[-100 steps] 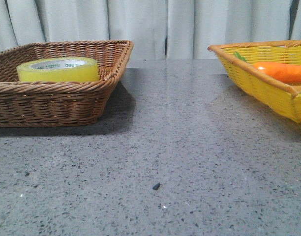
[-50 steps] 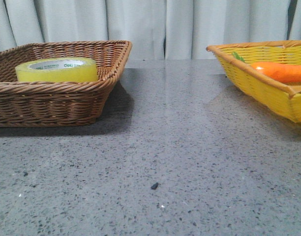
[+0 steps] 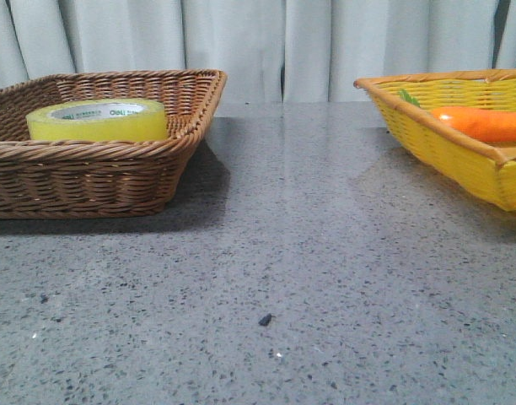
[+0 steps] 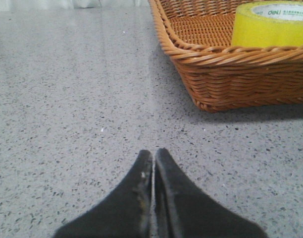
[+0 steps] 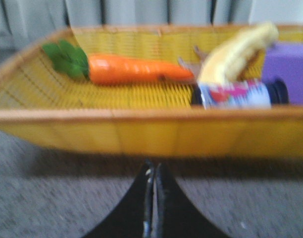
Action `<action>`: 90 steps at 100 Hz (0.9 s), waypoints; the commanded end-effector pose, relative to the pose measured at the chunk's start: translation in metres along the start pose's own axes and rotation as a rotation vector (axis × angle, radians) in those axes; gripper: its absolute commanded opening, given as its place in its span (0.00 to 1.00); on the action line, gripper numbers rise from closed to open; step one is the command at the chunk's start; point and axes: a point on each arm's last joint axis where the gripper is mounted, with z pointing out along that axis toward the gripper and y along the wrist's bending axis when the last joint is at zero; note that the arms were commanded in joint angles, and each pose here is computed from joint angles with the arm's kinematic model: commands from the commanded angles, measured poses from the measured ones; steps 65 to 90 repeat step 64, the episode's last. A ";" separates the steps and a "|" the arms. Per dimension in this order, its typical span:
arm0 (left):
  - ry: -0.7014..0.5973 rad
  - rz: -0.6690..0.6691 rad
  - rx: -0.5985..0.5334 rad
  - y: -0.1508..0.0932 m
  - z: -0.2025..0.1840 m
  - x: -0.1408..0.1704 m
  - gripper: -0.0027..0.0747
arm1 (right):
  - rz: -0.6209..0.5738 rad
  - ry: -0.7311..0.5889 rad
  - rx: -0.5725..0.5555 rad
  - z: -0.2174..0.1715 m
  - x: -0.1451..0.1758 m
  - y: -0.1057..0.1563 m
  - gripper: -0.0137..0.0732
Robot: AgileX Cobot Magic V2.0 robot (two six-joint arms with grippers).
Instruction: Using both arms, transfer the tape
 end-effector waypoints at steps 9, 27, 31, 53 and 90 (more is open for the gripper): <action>-0.079 -0.011 -0.004 0.000 -0.001 -0.003 0.01 | -0.003 0.038 0.010 0.000 0.009 0.000 0.08; -0.079 -0.011 -0.004 0.000 -0.001 -0.003 0.01 | -0.003 0.068 0.010 0.000 0.012 0.000 0.08; -0.079 -0.011 -0.004 0.000 -0.001 -0.003 0.01 | -0.003 0.068 0.010 0.000 0.012 0.000 0.08; -0.079 -0.011 -0.004 0.000 -0.001 -0.003 0.01 | -0.003 0.068 0.010 0.000 0.012 0.000 0.08; -0.079 -0.011 -0.004 0.000 -0.001 -0.003 0.01 | -0.003 0.068 0.010 0.000 0.012 0.000 0.08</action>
